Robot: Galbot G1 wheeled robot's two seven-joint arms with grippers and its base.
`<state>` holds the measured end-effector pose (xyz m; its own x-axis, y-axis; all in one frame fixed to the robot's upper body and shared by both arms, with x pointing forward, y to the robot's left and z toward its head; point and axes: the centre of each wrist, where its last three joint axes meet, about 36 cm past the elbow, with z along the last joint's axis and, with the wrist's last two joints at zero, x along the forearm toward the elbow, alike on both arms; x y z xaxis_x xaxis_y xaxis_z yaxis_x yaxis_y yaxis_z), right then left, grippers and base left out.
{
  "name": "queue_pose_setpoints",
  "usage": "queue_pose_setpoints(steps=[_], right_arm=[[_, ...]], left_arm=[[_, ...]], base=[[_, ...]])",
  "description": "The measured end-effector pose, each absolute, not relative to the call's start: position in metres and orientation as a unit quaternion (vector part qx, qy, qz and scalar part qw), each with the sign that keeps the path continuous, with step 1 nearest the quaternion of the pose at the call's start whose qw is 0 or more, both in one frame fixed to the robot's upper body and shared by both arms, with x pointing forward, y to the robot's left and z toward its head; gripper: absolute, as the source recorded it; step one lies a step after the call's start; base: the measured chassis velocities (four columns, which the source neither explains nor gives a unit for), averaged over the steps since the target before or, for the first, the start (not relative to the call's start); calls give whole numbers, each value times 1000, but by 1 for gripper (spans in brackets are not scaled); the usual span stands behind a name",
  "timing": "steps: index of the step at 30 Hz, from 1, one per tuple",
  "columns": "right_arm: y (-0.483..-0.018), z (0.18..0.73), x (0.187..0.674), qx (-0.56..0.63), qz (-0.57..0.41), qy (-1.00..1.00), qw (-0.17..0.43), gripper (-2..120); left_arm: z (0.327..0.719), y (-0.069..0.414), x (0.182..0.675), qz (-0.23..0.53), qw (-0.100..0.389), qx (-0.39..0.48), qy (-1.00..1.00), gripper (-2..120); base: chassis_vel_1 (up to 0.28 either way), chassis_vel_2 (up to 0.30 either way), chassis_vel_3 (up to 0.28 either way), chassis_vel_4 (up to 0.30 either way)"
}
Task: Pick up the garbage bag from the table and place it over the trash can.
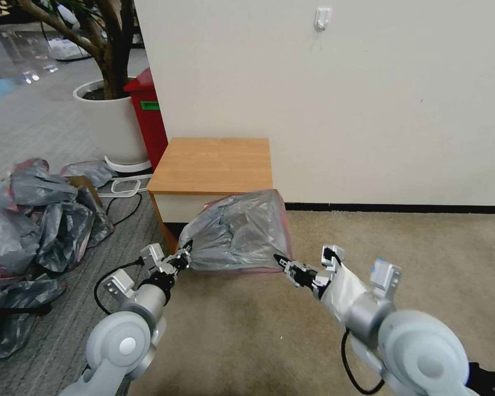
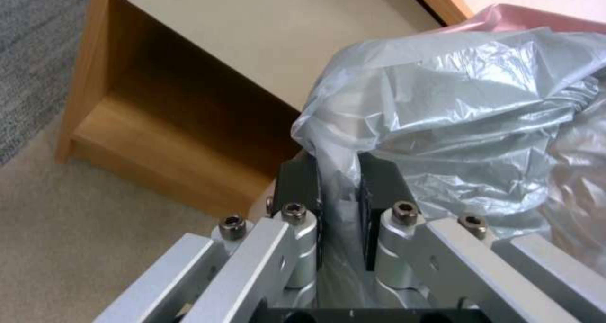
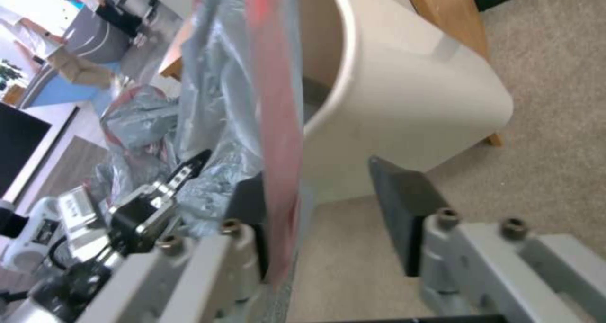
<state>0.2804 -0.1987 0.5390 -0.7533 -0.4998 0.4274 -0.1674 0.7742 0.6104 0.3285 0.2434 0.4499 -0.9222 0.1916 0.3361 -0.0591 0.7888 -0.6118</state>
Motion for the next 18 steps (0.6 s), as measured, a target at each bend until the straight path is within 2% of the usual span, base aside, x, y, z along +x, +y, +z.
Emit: queue_pose_setpoints(steps=[1,5,8,9,11,14,18], right_arm=[[-199,539,280,187,-279,-894,297,42],[-206,545,271,165,-278,-903,284,61],[-210,545,271,150,-282,-907,274,68],[-210,545,271,139,-285,-913,256,74],[-210,544,271,134,-285,-918,240,78],[-204,543,272,121,-280,-937,171,91],[-197,529,283,101,-299,-940,131,99]], left_arm=[[450,243,329,323,194,-36,-926,8],[449,244,326,317,199,-36,-927,8],[450,243,324,315,201,-39,-927,8],[451,242,321,314,204,-41,-926,8],[452,241,319,314,206,-42,-926,8],[454,239,313,315,216,-45,-923,8],[458,235,305,316,228,-48,-920,8]], base=[[0,0,0,0],[0,0,0,0],[0,0,0,0],[0,0,0,0],[0,0,0,0],[0,0,0,0],[0,0,0,0]])
